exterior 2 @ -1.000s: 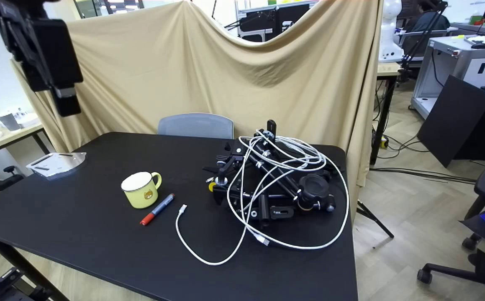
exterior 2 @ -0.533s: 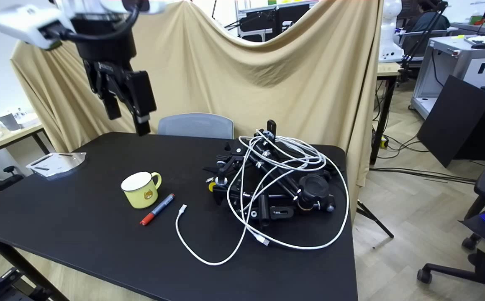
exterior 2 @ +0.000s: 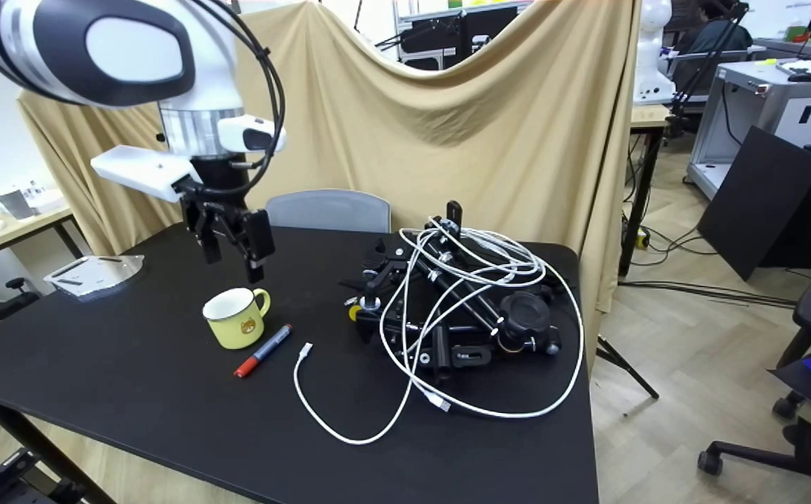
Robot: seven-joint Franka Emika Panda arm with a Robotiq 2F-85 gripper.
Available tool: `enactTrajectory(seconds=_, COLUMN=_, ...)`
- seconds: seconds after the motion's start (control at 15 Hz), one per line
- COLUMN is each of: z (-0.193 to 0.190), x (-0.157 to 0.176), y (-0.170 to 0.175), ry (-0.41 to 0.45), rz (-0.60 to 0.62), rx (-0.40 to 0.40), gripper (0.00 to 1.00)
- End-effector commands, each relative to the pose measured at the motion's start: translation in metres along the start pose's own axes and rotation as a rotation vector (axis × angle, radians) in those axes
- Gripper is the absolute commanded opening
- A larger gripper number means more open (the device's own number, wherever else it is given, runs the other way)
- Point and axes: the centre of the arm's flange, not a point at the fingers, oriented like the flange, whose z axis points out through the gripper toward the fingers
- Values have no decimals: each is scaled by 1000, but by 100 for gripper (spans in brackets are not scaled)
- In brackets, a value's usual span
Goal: Put the marker in the cup
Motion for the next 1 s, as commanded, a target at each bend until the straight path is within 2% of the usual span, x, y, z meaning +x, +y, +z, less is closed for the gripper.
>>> enactTrajectory(seconds=0.0, z=19, x=-1, y=-37, ry=36, rz=49, rx=24, gripper=100)
enactTrajectory(seconds=0.07, z=15, x=2, y=-24, ry=16, rz=8, rx=13, gripper=100)
enactTrajectory(seconds=0.27, z=20, x=1, y=-37, ry=18, rz=12, rx=15, gripper=100)
enactTrajectory(seconds=0.67, z=45, x=2, y=-42, ry=212, rz=-36, rx=-61, gripper=100)
enactTrajectory(seconds=0.93, z=80, x=-1, y=-52, ry=221, rz=-54, rx=-31, gripper=100)
